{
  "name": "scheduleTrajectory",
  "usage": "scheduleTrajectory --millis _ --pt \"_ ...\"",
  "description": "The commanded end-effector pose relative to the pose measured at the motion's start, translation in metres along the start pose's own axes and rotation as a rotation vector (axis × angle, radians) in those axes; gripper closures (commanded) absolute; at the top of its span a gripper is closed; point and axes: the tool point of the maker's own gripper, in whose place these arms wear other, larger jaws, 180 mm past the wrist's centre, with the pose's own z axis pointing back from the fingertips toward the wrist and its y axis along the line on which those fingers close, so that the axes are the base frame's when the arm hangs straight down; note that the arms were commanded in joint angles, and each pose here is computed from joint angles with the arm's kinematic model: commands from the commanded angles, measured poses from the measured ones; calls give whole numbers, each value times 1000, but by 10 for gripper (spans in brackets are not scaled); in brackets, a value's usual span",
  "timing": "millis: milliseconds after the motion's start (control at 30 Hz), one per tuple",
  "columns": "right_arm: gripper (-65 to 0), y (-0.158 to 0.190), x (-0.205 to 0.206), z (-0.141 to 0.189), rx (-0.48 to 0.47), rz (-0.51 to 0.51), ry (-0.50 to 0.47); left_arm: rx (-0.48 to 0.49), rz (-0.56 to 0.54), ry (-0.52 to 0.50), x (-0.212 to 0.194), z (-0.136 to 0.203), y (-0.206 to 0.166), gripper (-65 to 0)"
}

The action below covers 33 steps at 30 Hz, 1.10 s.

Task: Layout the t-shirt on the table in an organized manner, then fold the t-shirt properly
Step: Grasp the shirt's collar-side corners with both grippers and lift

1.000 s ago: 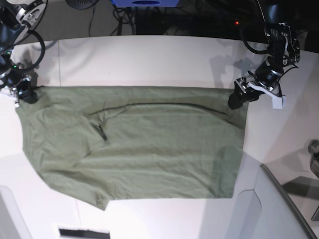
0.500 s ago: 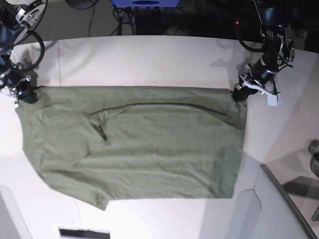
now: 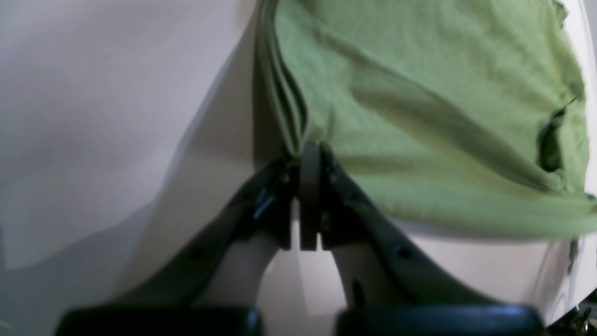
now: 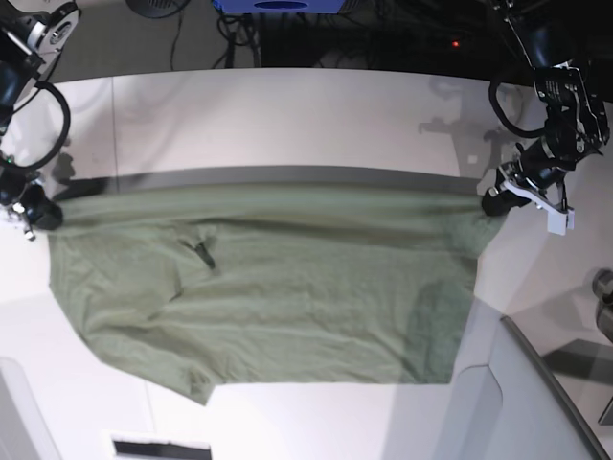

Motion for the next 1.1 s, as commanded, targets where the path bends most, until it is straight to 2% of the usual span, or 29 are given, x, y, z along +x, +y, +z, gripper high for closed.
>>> scheduleTrajectory --millis 0,133,300,600,867,1067 --pt "-2 16 33 10 33 41 -87 -6 -30 -62 26 6 -1 0" --pt "0 23 39 14 44 70 -108 0 -30 -57 24 8 1 0" --pt "0 18 34 13 33 58 -97 -1 -24 -47 20 6 1 0" --pt "0 -10 13 20 -18 38 -61 20 -18 0 -5 15 10 0" --pt "0 -38 -9 30 -72 22 -24 41 -70 23 -21 33 10 0" --pt "0 -54 -31 34 -102 5 9 57 -67 56 -37 41 17 0"
